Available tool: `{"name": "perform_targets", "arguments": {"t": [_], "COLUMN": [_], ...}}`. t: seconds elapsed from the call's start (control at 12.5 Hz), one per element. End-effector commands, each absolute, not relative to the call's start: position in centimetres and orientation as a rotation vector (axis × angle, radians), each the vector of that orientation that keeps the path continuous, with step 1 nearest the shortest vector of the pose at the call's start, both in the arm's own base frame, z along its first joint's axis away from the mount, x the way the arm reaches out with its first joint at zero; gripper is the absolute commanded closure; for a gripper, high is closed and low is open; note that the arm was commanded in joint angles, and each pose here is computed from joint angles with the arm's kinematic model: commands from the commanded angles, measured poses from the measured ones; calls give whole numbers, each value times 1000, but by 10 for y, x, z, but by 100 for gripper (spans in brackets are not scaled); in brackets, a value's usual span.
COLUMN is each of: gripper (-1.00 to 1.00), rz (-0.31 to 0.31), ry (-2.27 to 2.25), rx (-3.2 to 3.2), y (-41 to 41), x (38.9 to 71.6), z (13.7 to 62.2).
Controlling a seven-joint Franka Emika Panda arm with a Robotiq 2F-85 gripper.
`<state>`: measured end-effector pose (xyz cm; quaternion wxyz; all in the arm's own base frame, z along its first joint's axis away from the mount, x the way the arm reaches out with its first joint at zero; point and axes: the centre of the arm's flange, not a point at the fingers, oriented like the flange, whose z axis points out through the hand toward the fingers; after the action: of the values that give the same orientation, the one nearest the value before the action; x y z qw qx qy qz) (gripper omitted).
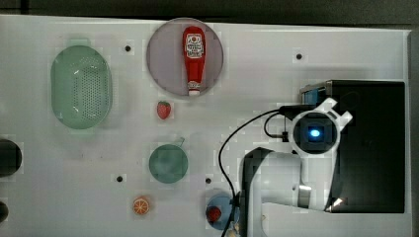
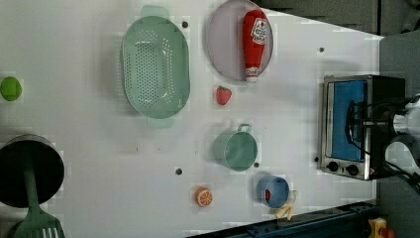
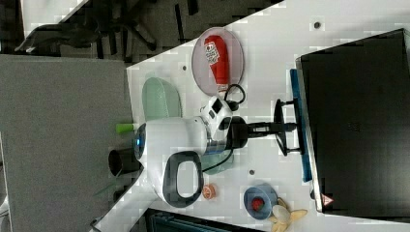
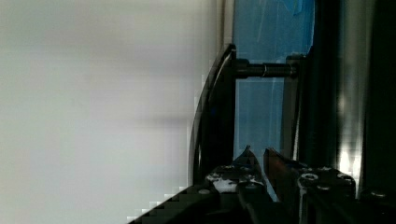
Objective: Flap open oven.
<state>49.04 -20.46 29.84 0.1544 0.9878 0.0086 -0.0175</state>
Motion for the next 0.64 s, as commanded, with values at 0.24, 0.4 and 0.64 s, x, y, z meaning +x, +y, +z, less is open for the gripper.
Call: {"name": "perform_targets", "arguments": {"t": [0.24, 0.4, 0.64], "gripper": [65, 65, 65], "rz": [-86, -95, -109], "ry": [11, -20, 11], "rx": [2747, 2711, 2640], "y": [-125, -103, -72], "x": [498, 499, 498], "z": [256, 236, 202]}}
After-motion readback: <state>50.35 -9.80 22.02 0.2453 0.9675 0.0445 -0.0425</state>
